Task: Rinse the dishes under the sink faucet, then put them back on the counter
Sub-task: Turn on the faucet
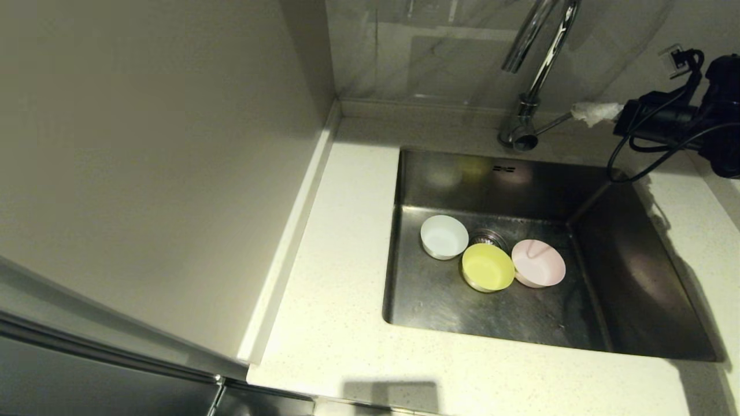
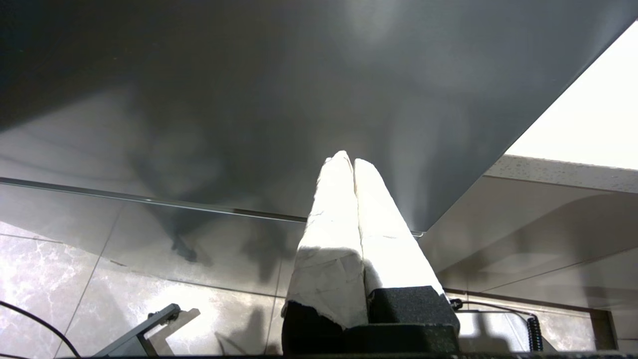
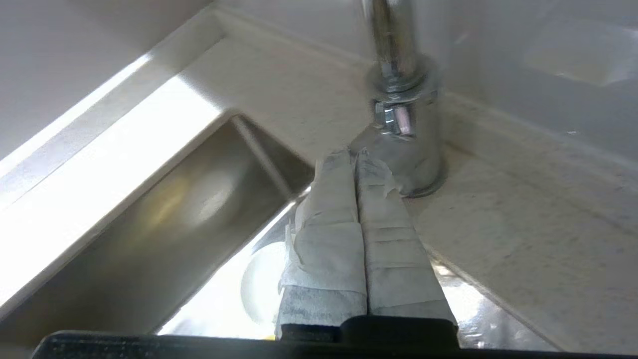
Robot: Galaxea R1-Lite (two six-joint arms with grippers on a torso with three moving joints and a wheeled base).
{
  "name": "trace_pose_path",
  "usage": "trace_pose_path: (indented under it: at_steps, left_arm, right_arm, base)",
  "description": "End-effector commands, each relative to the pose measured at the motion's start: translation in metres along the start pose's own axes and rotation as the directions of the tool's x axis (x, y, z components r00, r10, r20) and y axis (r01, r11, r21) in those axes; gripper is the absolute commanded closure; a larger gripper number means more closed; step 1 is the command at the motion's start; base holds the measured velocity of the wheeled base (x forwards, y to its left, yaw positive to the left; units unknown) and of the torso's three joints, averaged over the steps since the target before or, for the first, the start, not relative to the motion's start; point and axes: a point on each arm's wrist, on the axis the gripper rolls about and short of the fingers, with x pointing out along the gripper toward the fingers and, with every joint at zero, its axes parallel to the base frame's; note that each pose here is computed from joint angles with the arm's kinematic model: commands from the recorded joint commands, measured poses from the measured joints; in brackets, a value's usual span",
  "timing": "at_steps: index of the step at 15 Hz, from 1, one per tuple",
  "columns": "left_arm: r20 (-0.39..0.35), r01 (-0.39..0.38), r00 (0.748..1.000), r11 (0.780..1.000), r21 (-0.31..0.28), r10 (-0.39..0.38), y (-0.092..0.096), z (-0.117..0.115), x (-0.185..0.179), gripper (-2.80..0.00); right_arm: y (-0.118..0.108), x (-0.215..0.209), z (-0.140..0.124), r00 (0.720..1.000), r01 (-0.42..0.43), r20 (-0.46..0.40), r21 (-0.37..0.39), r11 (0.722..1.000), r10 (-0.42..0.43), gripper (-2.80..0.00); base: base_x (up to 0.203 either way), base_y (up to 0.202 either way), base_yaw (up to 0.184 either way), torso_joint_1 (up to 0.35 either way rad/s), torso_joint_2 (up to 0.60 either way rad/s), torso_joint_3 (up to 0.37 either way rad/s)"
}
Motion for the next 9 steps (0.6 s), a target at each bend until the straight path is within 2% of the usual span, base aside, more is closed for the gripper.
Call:
trace_pose_path:
  at_steps: [1, 3, 5, 7, 9]
  left_arm:
    - [0.002, 0.000, 1.000, 1.000, -0.001, 0.000, 0.000, 0.000, 0.000, 0.00]
    - [0.002, 0.000, 1.000, 1.000, -0.001, 0.000, 0.000, 0.000, 0.000, 0.00]
    - [0.002, 0.000, 1.000, 1.000, -0.001, 0.000, 0.000, 0.000, 0.000, 0.00]
    - [0.002, 0.000, 1.000, 1.000, -0.001, 0.000, 0.000, 0.000, 0.000, 0.00]
    - [0.002, 0.000, 1.000, 1.000, -0.001, 0.000, 0.000, 0.000, 0.000, 0.00]
  right_arm:
    - [0.001, -0.004, 0.003, 1.000, -0.027, -0.007, 0.003, 1.000, 0.027, 0.00]
    - [0.002, -0.005, 0.003, 0.999, -0.043, -0.017, 0.015, 0.999, 0.044, 0.00]
    - [0.002, -0.004, 0.004, 1.000, -0.026, -0.012, 0.013, 1.000, 0.026, 0.00]
    - [0.000, -0.004, 0.009, 0.998, 0.065, 0.015, 0.022, 0.998, -0.065, 0.00]
    - [-0.001, -0.003, 0.014, 0.984, 0.162, 0.067, 0.063, 0.985, -0.166, 0.00]
  base:
    - [0.000, 0.000, 0.000, 0.000, 0.00, 0.000]
    - [0.000, 0.000, 0.000, 0.000, 0.00, 0.000]
    - [0.000, 0.000, 0.000, 0.000, 0.00, 0.000]
    - [0.000, 0.000, 0.000, 0.000, 0.00, 0.000]
    - [0.000, 0.000, 0.000, 0.000, 0.00, 0.000]
